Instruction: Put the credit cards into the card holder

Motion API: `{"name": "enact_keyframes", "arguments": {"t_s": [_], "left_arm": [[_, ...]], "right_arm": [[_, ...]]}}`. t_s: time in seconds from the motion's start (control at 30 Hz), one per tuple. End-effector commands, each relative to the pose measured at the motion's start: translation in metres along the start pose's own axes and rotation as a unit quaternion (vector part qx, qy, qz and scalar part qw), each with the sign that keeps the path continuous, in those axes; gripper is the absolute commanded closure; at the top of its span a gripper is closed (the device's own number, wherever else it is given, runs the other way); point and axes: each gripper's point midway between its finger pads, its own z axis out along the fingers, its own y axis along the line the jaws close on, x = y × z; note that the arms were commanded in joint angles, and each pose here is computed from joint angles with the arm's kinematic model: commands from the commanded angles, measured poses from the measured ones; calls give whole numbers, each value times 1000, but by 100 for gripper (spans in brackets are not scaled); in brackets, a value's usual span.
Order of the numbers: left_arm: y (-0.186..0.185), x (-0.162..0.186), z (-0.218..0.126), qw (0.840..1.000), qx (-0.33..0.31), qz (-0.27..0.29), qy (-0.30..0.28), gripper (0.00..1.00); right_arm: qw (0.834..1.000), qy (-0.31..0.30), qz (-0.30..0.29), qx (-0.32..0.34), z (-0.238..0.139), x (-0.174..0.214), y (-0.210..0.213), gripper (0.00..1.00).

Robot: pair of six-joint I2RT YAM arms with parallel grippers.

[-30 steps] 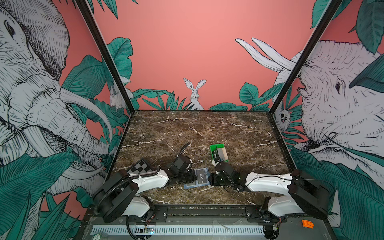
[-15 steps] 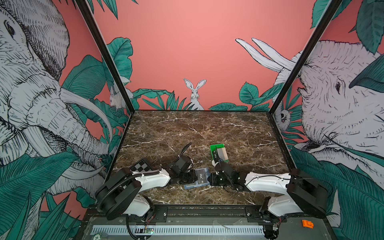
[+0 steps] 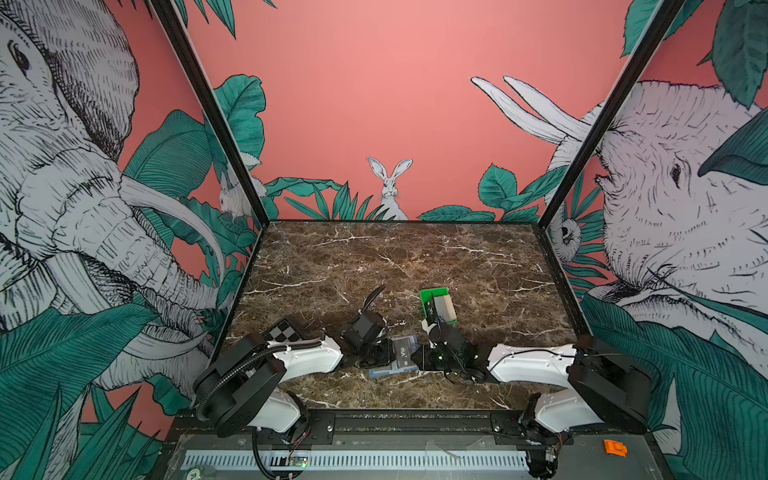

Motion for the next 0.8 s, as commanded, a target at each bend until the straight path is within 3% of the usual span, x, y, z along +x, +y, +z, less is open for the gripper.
{"name": "enact_keyframes", "arguments": {"t_s": [0.0, 0.77], "left_arm": [[7, 3, 1, 1000, -21, 2, 5, 91], [7, 4, 2, 1000, -23, 2, 8, 93]], "right_arm": [[1000, 1, 0, -5, 3, 3, 0, 82], [1000, 3, -1, 13, 1, 4, -6, 79]]}}
